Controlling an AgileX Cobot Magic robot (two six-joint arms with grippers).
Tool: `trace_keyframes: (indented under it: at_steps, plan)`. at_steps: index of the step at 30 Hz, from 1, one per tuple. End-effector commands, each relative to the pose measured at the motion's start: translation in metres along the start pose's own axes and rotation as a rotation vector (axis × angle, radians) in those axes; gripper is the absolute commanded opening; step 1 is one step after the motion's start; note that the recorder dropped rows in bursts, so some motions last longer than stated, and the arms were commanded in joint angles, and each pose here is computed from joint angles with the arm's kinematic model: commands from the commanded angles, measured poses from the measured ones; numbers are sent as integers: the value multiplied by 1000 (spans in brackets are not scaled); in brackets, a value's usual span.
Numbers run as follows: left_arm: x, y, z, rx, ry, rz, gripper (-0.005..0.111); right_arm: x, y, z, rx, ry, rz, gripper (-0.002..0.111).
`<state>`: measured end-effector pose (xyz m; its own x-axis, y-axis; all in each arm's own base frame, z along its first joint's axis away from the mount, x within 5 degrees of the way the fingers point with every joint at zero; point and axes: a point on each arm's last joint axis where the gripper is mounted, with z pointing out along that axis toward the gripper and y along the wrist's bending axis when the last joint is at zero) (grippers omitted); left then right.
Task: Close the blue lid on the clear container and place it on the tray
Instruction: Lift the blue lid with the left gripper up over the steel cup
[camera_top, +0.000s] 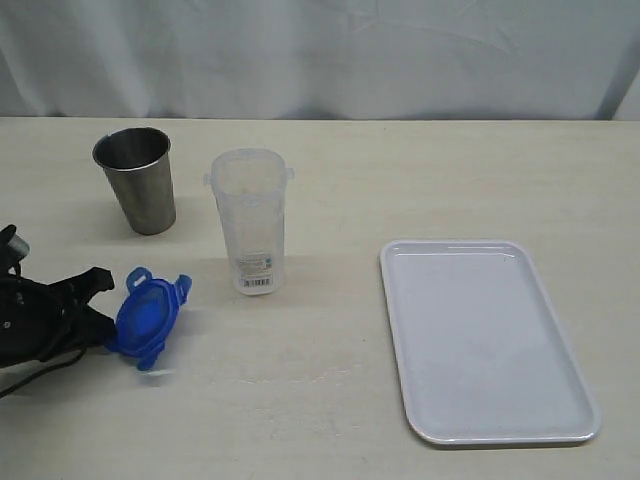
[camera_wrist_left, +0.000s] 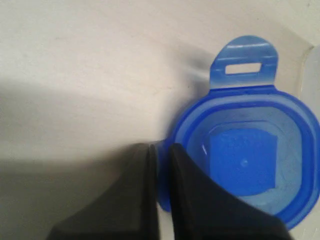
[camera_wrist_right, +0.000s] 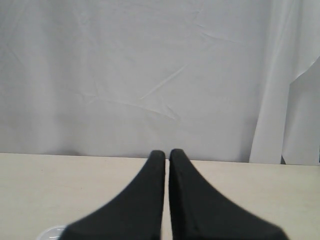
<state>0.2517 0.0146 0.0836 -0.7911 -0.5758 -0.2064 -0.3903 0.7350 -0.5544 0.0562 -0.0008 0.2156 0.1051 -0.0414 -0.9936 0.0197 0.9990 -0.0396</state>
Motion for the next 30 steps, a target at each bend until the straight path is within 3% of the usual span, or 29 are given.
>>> trace_keyframes:
  at_steps: [1,7,15,24,30]
  plan:
    - [0,10,2,-84,4,56,0,1,0,0,3,0,6,4]
    - [-19,-17,-28,-12,-143,141,0,1,0,0,3,0,6,4]
    - [-27,-57,-80,111,-343,410,0,1,0,0,3,0,6,4]
    - [-33,-108,-134,335,-521,659,0,1,0,0,3,0,6,4]
    - [-45,-130,-152,366,-627,920,0,0,0,0,3,-4,6,4]
